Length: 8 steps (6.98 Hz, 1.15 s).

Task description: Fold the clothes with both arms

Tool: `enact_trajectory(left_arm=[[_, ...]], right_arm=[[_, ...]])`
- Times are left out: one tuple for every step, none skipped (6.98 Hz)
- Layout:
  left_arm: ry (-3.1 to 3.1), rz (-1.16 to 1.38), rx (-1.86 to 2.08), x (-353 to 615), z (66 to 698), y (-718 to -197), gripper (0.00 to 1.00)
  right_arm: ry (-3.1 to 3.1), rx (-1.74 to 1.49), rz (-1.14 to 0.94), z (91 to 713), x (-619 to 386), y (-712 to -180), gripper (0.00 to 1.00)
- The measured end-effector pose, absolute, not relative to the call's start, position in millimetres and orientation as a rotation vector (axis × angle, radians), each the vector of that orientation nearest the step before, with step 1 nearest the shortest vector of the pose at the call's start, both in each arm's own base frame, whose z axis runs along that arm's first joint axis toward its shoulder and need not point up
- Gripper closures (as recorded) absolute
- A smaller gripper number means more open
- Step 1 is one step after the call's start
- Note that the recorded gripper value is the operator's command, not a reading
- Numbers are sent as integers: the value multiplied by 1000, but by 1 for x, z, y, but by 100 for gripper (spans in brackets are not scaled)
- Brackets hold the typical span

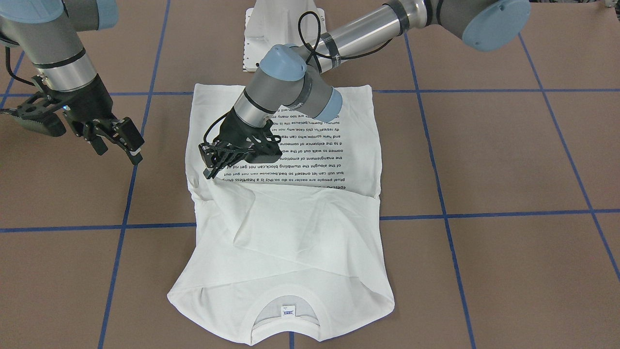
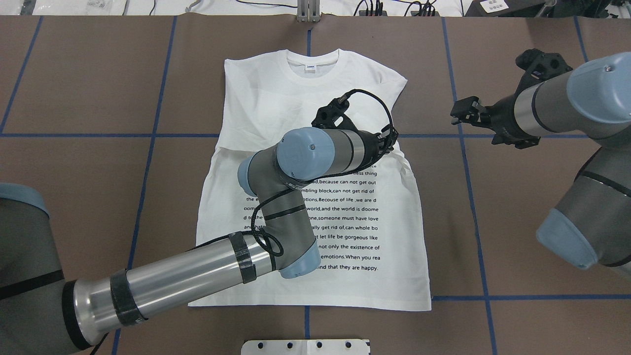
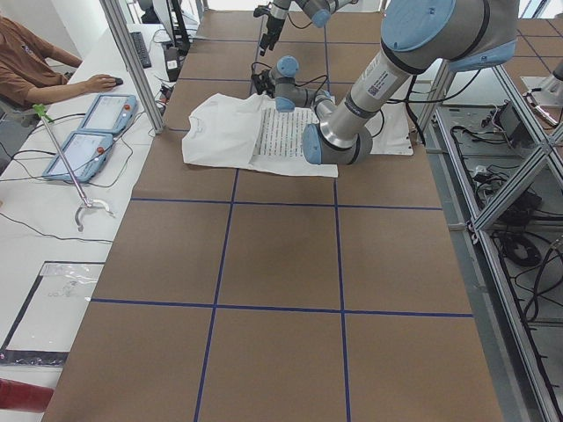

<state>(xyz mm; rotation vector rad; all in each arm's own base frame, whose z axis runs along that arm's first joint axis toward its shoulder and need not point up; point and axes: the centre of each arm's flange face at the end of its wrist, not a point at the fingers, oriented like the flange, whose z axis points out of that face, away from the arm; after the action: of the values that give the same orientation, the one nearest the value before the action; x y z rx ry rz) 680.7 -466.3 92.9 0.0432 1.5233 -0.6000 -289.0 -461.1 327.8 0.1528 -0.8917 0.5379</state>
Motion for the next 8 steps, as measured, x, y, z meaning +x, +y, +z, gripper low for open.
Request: enact_trajectory(left_arm=[[1519,-582,65,681,94,-466,4],[1516,-570,84,680,97,-466,11],[1544,-558,96,672,112,-464,11],[1611,-543,106,651,138,-456,1],[1667,-536,113,628,158,-449,1],[1678,-539,119,612,164,-449,1],[1656,-540,119,592,176,-451,1],[1630,-518,100,561,195,-456,1]], right_arm=[[-893,151,539,327,-292,-461,0],[-895,148,533,326,-297,-460,0],[-902,143,513,321,-309,-454,0],[-918,144,484,310,-329,-443,0],[-937,150,482,296,-358,-424,0],[-959,151,509,280,-389,-396,0],[-980,138,528,263,-410,-363,0],[-978,101,534,251,-421,-331,1]])
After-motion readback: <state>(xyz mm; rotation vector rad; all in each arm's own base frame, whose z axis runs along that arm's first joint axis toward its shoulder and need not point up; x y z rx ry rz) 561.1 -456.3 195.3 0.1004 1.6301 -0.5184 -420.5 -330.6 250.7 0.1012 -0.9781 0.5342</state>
